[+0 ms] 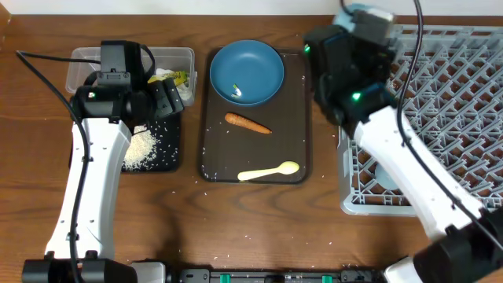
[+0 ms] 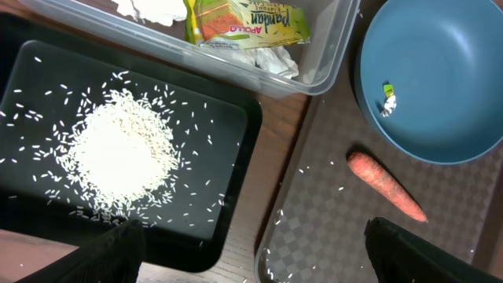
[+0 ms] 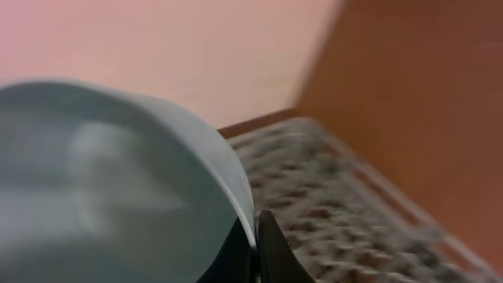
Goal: Sort waste into correct bins and load items into the dishwasher rack
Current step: 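Place the light-blue bowl into the back of the rack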
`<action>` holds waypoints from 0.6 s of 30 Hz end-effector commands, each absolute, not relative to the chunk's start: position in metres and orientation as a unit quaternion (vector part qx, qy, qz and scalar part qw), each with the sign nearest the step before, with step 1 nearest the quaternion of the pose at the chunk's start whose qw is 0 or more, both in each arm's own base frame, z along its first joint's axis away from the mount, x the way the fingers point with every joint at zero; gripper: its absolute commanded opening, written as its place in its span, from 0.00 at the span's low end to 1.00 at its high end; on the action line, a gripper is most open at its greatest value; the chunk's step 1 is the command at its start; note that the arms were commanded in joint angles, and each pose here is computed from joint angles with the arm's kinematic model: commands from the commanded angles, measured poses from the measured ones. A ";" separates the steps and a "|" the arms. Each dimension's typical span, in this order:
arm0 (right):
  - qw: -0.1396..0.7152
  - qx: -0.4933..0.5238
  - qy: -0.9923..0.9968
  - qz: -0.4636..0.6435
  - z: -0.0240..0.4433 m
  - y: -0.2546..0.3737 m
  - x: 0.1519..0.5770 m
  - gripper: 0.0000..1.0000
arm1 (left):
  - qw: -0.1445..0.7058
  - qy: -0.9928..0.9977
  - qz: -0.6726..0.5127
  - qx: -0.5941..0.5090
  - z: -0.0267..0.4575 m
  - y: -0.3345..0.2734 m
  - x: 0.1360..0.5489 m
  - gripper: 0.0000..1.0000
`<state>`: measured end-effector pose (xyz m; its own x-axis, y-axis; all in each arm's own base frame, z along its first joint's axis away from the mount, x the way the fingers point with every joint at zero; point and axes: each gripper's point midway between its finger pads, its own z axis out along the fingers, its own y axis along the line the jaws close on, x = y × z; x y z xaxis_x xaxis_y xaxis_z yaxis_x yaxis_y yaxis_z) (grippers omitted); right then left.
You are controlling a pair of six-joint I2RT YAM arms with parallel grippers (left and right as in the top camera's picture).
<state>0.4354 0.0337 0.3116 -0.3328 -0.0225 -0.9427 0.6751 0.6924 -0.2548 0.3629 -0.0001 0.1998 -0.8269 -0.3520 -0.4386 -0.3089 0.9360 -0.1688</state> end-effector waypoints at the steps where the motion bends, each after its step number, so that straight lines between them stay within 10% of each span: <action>1: 0.506 0.270 0.696 -0.433 0.309 -0.021 0.430 0.01 | 0.248 0.952 -0.040 -0.176 0.207 0.004 0.365 0.92; 18: 0.368 0.251 0.704 -0.553 0.218 -0.146 0.485 0.01 | 0.248 0.952 -0.040 -0.176 0.207 0.004 0.365 0.92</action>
<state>0.4827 -0.1380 0.2322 -0.5132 -0.0383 -0.8574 0.8189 0.2771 -0.5026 0.3629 -0.0001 0.1998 -0.8269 -0.3520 -0.4386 -0.3089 0.9360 -0.1688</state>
